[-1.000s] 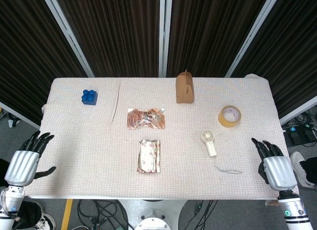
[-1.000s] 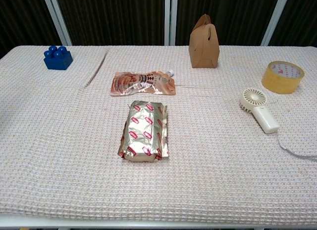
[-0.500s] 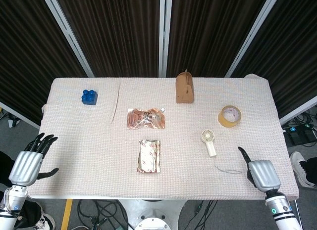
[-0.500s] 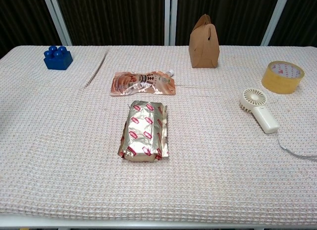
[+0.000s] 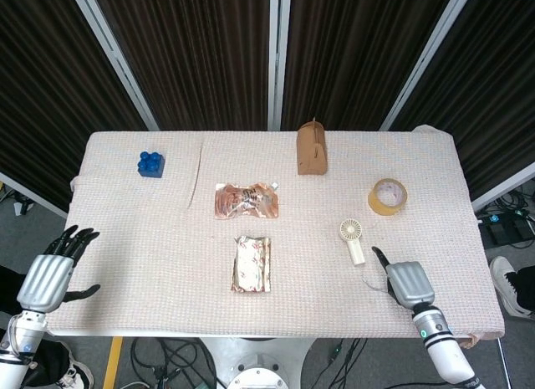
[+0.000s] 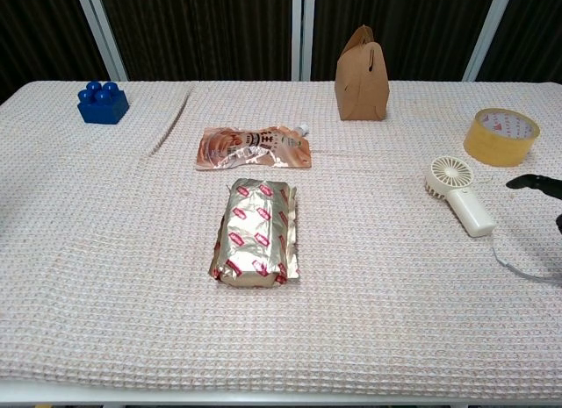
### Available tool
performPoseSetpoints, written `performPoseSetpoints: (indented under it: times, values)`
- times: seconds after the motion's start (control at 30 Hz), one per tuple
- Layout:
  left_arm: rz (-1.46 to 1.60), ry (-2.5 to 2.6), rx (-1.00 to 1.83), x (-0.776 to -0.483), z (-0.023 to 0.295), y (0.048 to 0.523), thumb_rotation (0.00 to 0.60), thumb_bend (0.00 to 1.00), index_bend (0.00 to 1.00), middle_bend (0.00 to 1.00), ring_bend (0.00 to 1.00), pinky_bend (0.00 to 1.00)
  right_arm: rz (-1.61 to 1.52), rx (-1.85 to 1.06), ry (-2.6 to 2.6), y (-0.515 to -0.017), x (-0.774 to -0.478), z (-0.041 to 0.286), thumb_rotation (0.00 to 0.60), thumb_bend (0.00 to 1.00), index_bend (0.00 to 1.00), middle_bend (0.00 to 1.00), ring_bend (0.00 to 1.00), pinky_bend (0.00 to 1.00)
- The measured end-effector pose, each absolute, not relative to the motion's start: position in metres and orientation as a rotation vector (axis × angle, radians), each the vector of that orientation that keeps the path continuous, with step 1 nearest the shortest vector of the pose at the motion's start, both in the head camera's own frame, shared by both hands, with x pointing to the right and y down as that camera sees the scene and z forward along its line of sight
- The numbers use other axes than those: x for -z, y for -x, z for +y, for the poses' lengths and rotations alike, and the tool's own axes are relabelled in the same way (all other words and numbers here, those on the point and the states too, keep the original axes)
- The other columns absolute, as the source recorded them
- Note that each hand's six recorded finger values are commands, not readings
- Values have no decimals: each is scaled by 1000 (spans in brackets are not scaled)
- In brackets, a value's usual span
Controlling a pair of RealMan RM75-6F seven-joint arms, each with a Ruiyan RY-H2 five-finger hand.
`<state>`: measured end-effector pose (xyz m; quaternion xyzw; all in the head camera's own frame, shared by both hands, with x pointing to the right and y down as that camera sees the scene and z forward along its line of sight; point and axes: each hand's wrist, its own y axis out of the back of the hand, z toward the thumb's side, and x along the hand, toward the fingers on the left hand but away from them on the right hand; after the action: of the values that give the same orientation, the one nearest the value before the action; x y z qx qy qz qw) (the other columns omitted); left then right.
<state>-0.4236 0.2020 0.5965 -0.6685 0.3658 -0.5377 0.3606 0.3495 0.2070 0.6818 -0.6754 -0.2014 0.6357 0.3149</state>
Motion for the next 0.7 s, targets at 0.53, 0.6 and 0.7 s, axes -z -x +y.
performPoseSetpoints:
  times: [0.53, 0.6, 0.7]
  values:
    - [962, 1753, 1350, -589, 202, 420, 600, 0, 122, 104, 33, 217, -459, -1700, 1833, -322, -703, 191, 600, 1000, 0, 968, 913, 855]
    - [961, 1753, 1350, -589, 202, 420, 600, 0, 122, 103, 33, 216, -456, -1701, 1834, -320, -706, 190, 600, 1000, 0, 968, 912, 854]
    - [962, 1750, 1350, -589, 201, 420, 600, 0, 123, 103, 33, 216, -457, -1703, 1834, -318, -708, 188, 600, 1000, 0, 968, 912, 854]
